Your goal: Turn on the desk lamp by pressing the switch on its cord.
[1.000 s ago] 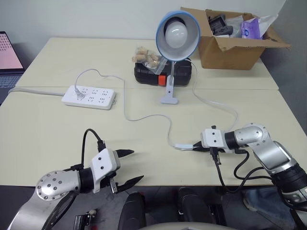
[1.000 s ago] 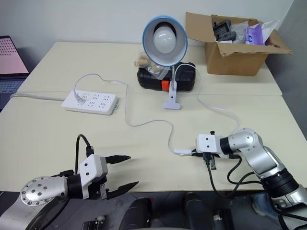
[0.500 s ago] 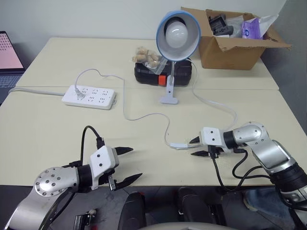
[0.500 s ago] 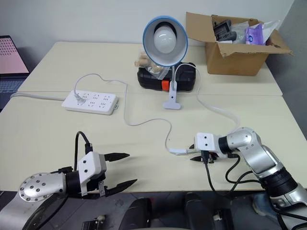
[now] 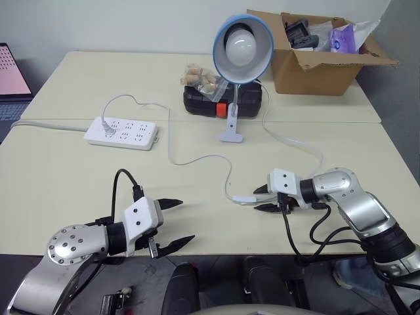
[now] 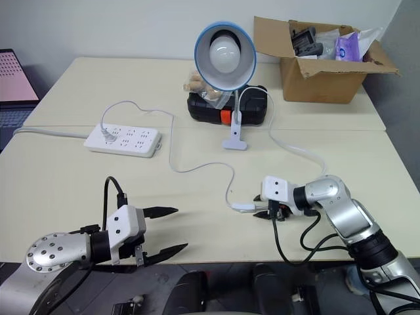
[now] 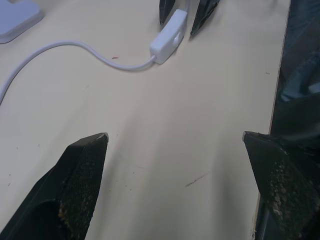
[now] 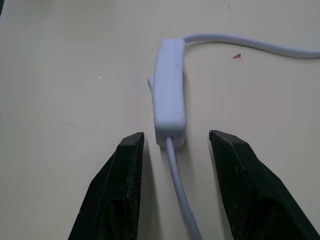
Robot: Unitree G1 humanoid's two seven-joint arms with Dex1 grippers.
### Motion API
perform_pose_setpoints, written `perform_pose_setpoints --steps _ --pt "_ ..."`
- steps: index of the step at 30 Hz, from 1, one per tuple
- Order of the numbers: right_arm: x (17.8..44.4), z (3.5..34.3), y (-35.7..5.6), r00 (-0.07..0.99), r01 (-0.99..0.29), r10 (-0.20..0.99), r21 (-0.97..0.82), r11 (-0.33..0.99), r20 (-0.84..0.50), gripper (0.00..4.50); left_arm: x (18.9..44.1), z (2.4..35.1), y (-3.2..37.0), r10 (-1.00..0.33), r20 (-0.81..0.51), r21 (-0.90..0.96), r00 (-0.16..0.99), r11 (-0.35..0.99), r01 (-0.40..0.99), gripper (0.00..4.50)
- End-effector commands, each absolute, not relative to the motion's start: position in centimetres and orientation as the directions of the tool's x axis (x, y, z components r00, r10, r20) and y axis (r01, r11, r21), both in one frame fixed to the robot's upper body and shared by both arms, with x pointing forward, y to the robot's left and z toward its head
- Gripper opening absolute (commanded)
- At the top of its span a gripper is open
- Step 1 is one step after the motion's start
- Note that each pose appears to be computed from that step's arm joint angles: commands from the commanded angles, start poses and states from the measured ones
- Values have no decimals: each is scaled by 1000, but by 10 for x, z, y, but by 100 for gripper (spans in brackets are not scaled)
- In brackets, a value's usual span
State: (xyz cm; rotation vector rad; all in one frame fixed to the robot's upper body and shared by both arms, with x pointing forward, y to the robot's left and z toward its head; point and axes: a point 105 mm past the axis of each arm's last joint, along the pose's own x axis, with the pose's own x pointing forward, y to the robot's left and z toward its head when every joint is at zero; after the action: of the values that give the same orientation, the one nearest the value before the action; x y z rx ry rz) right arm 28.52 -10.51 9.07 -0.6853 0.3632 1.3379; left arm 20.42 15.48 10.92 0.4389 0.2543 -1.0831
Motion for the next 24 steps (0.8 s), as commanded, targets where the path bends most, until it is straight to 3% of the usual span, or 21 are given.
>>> perform_pose_setpoints --steps 1,3,6,12,24 --pt "287 99 -101 216 -961 778 -271 62 -589 214 202 112 152 -799 -408 237 442 375 896 450" --pt "287 99 -100 213 -962 780 -268 60 -589 214 202 112 152 -799 -408 238 442 374 896 450" --pt "286 99 -99 202 -964 784 -262 52 -587 177 202 112 152 -800 -406 240 442 373 896 450" --pt "283 99 -98 188 -966 789 -256 41 -585 37 202 112 152 -802 -402 241 442 373 896 450" --pt "276 118 -84 145 -973 833 -232 21 -534 37 214 124 150 -813 -354 246 462 396 885 450"
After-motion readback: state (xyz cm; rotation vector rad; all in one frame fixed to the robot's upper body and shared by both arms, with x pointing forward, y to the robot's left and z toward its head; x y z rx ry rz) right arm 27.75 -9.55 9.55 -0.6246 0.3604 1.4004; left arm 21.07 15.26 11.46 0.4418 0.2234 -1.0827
